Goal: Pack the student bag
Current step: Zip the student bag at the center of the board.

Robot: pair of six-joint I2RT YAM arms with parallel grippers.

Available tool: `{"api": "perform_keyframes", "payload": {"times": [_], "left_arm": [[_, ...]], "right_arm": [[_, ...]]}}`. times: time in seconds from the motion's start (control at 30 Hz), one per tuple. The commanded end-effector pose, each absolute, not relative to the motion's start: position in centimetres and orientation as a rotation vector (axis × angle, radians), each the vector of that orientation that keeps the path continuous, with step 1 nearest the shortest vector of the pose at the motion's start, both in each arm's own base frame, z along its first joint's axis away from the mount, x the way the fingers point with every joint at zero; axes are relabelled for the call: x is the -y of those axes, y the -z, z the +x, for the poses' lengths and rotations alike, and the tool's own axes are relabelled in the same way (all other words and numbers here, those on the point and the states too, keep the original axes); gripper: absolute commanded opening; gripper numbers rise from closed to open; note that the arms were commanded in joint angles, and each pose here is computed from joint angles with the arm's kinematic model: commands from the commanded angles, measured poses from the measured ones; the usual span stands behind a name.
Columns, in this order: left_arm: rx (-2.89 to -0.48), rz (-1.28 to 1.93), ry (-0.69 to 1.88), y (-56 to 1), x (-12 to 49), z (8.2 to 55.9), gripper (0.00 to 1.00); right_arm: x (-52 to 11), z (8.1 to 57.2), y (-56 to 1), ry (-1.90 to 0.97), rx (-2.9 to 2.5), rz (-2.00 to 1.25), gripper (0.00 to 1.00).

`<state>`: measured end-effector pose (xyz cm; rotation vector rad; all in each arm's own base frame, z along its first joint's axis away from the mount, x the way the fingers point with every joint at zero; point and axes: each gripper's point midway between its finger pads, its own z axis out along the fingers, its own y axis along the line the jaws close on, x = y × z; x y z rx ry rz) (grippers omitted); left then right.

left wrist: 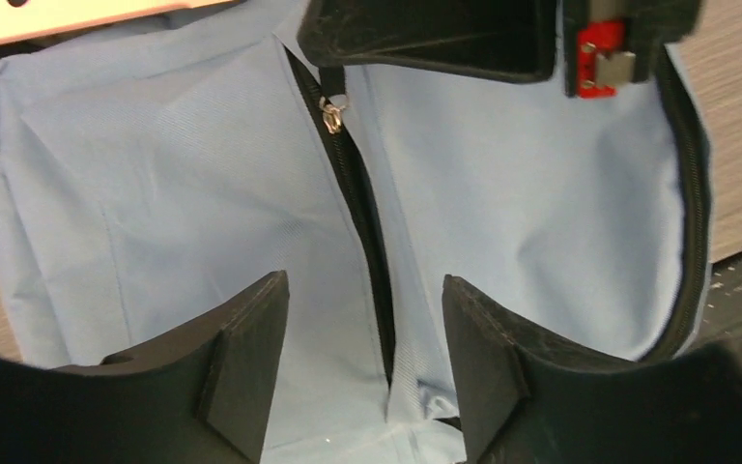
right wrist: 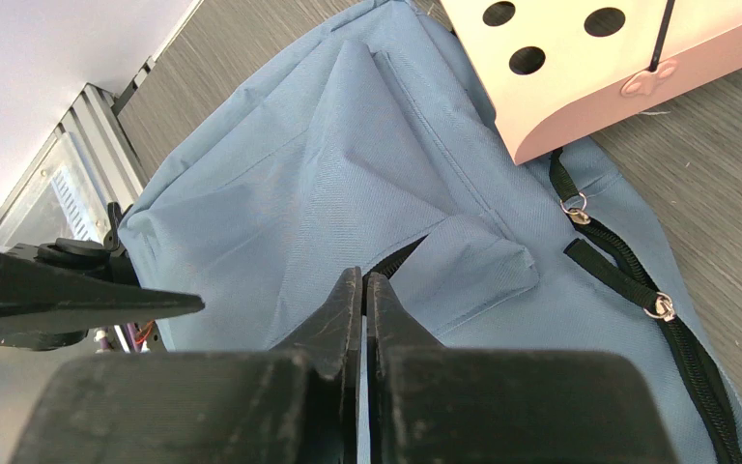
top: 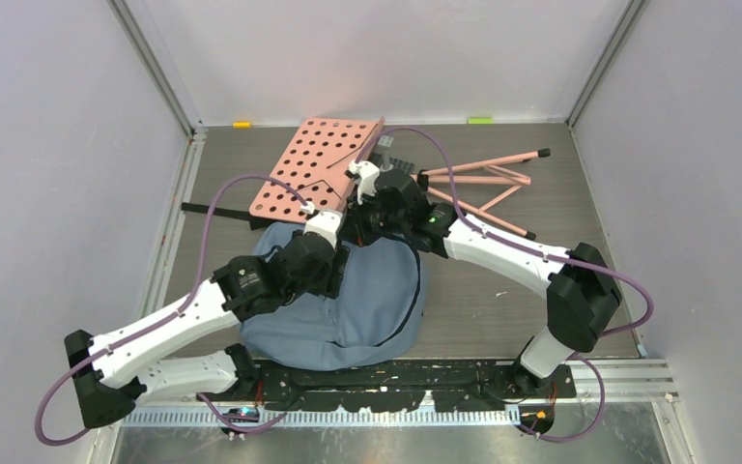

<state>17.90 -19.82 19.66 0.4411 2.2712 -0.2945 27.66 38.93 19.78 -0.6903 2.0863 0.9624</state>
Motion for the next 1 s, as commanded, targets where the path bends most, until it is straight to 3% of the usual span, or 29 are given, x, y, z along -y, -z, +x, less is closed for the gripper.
{"api": "perform_keyframes", "payload": {"times": [0.0, 0.33, 0.57, 0.97], "left_arm": [[-2.166, 0.456, 0.264, -20.2, 20.1, 20.0, 0.57], [-2.260, 0.494, 0.331, -14.7, 20.2, 17.9, 0.34], [-2.327, 0.488, 0.389, -12.3, 19.5, 16.0, 0.01], [-2.466, 0.614, 0.457, -9.6, 19.9, 13.0, 0.00]], "right_arm": [[-39.4, 28.0, -24.4, -1.019, -1.942, -0.665, 0.01], [-40.2, 28.3, -24.2, -0.999, -1.919, -0.697, 0.01], [-41.0, 29.8, -23.3, -0.953, -1.924, -0.686, 0.01], [-41.1, 34.1, -22.3, -0.747, -1.921, -0.688, 0.00]]}}
